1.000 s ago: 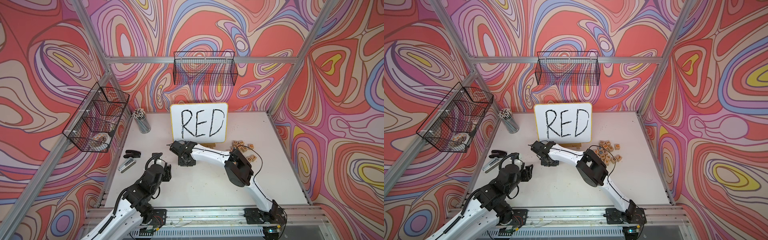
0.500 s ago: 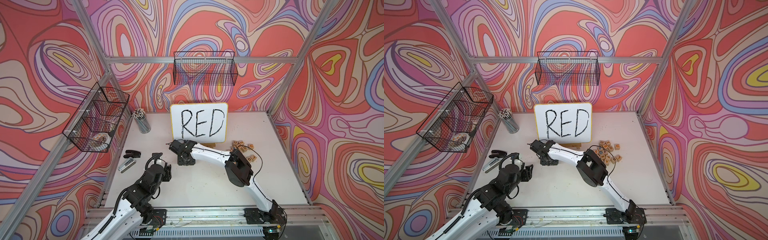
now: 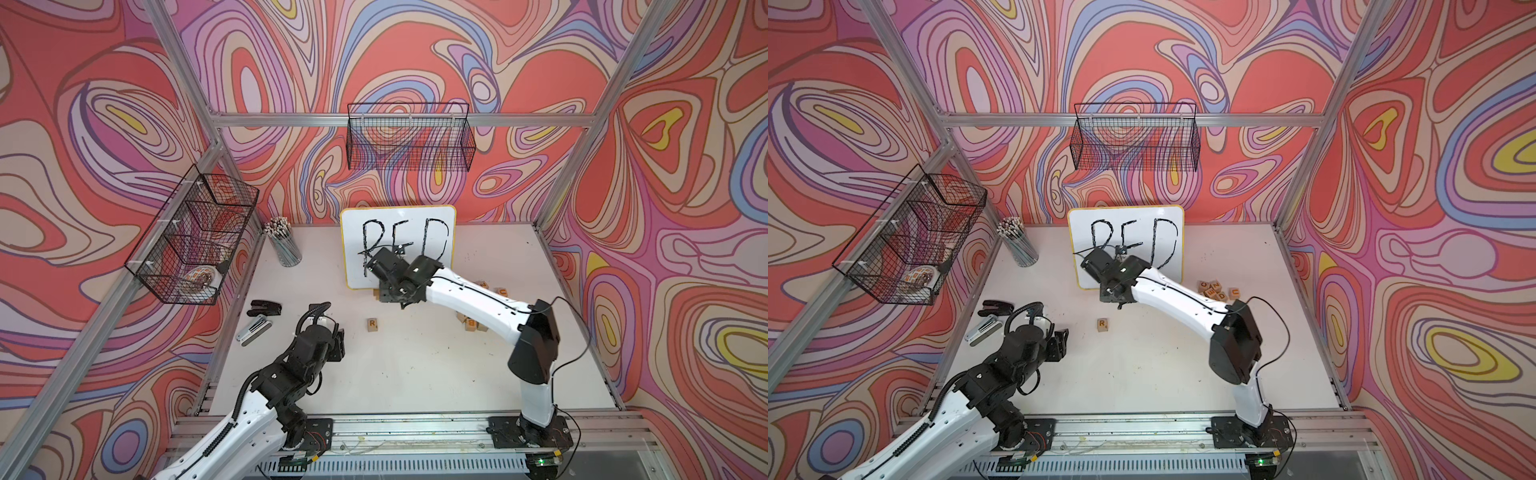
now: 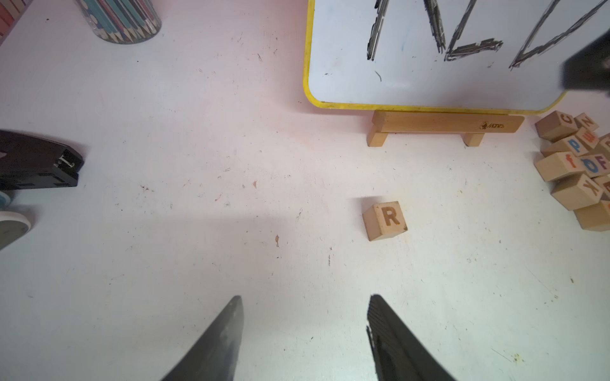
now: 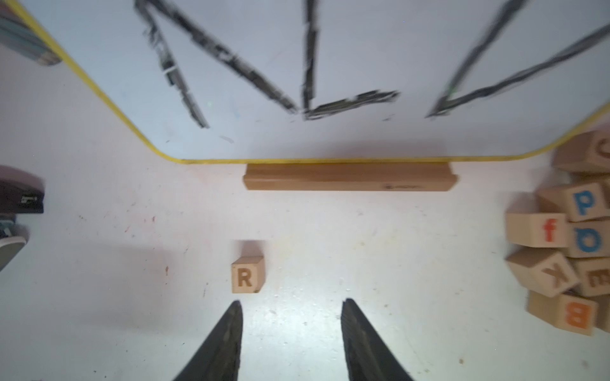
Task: Assemble the uppercase word "red" with letter blocks
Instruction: Pick up the letter block from the center of the board.
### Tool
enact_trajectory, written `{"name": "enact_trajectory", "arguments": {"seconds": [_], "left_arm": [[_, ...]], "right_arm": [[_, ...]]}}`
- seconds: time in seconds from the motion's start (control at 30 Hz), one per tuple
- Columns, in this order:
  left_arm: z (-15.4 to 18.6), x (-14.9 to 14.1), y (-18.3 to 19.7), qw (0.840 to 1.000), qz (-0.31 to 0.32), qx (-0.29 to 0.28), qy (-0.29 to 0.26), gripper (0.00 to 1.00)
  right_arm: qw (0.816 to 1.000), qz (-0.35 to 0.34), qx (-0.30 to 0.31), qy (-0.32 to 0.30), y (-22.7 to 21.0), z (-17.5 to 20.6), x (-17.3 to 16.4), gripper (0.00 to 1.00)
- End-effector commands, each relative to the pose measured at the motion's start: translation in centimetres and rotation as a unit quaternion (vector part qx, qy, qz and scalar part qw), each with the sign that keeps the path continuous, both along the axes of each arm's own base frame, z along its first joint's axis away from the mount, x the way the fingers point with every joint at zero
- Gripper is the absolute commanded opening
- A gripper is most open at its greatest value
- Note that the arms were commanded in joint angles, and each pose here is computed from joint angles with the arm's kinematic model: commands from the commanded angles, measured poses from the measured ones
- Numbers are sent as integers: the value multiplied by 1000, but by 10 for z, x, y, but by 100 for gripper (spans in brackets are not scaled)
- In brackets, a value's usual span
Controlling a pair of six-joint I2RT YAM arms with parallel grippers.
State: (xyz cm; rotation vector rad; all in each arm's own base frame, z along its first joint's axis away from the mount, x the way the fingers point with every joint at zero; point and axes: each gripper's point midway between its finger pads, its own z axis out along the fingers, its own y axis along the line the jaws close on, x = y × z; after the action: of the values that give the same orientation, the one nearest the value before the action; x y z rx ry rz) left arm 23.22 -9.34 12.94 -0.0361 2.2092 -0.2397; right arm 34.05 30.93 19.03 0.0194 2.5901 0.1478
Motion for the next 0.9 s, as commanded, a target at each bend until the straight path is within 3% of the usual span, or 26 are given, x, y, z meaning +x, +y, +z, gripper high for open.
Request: {"name": "enact_trajectory", "arguments": {"seconds": [0.0,0.13,0.33,0.37,0.5,0.67,0.87], "left_arm": [[28,14,-12,999,-12,-13,-35,63],[32,22,-20,999,-24,-5,-36,63],[26,33,-42,998,-50,-25,-28,62],[41,38,-48,997,-56,-37,-41,62],[42,43,-61,996,-71,-37,-41,62],[47,45,-81,994,-96,-31,-48,61],[39,38,-111,989,-137,17,-44,61]], "right_arm": [[998,-43,-51,-17,-61,2,8,49],[995,-74,-64,-21,-110,4,3,48],[992,-114,-53,12,-178,-21,3,43],[991,-121,-50,15,-189,-26,3,43],[986,-157,-42,31,-233,-47,10,41],[982,-178,-42,50,-267,-71,22,40],[985,-149,-68,55,-275,-79,50,39]]}}
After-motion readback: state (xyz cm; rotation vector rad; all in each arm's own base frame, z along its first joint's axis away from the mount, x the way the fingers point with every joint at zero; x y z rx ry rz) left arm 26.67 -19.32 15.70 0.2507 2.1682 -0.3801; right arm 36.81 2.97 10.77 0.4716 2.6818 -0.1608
